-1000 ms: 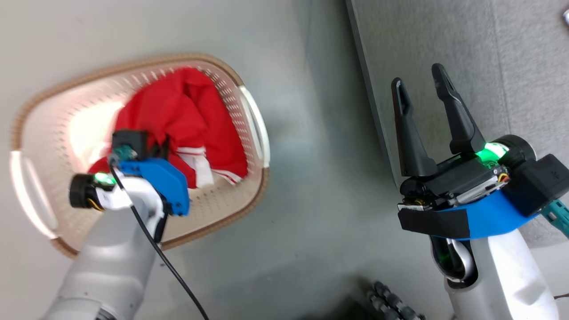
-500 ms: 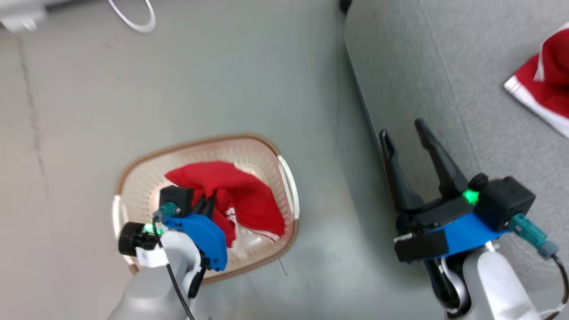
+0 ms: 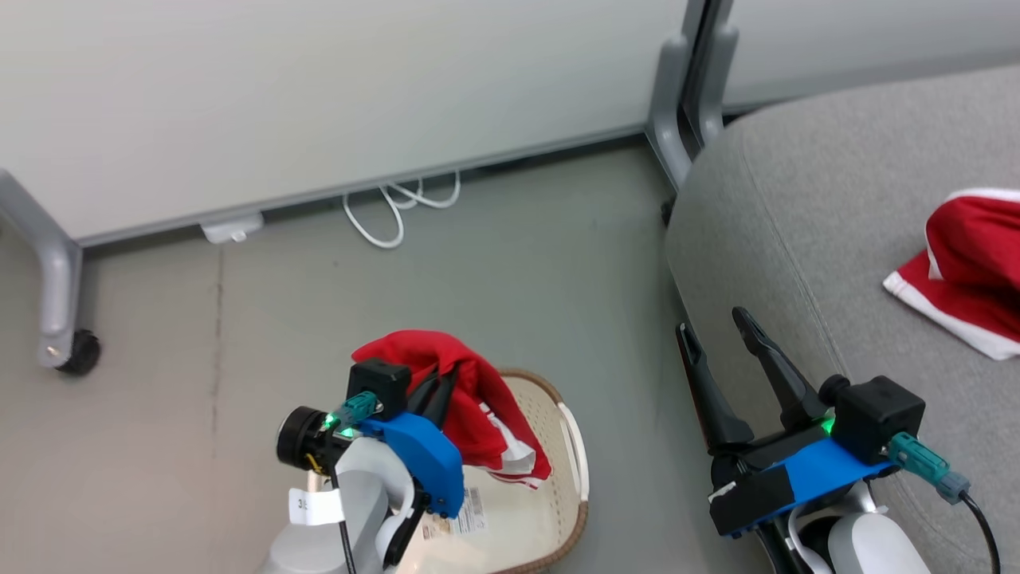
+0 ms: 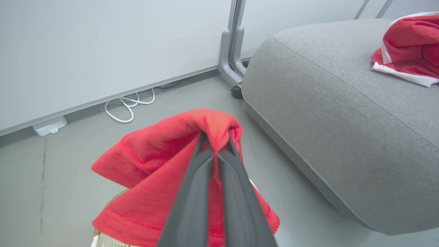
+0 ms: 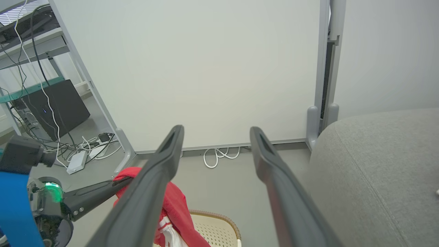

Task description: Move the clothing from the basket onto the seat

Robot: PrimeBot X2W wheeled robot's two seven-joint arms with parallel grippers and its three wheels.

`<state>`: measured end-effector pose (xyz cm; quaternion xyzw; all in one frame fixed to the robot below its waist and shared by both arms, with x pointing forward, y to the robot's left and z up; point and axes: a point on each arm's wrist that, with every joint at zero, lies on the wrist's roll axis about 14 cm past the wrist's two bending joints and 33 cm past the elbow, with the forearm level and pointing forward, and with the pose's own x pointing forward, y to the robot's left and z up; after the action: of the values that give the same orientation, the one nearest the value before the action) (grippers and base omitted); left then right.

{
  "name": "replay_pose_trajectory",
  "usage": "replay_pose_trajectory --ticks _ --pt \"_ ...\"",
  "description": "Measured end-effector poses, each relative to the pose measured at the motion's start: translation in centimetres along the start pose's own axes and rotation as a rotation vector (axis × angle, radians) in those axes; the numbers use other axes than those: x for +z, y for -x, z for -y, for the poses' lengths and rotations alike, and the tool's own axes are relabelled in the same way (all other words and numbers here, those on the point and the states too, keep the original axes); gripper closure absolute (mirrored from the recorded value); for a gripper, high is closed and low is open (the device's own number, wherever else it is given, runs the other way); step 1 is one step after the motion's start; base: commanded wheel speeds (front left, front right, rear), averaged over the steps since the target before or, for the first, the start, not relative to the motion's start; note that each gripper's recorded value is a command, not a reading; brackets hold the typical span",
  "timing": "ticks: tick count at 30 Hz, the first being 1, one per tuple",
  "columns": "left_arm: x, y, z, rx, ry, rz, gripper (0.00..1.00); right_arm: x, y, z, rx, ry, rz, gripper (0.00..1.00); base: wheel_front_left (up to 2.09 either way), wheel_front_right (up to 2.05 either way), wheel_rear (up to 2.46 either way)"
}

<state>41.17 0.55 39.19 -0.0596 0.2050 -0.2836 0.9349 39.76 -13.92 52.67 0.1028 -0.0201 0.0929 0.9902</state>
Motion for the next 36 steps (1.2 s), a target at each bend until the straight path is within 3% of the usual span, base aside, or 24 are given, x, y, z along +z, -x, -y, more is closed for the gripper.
replay_pose_trajectory --ticks 21,36 --pt "15.0 3.5 6.1 -0.155 -0.160 0.365 1.00 0.3 1.8 -4.5 0.118 -0.018 -0.017 0.00 0.00 0.00 0.00" --pt "18.5 4.6 8.6 -0.224 -0.205 0.435 1.00 0.1 1.9 -5.5 0.145 -0.013 -0.032 0.00 0.00 0.00 0.00"
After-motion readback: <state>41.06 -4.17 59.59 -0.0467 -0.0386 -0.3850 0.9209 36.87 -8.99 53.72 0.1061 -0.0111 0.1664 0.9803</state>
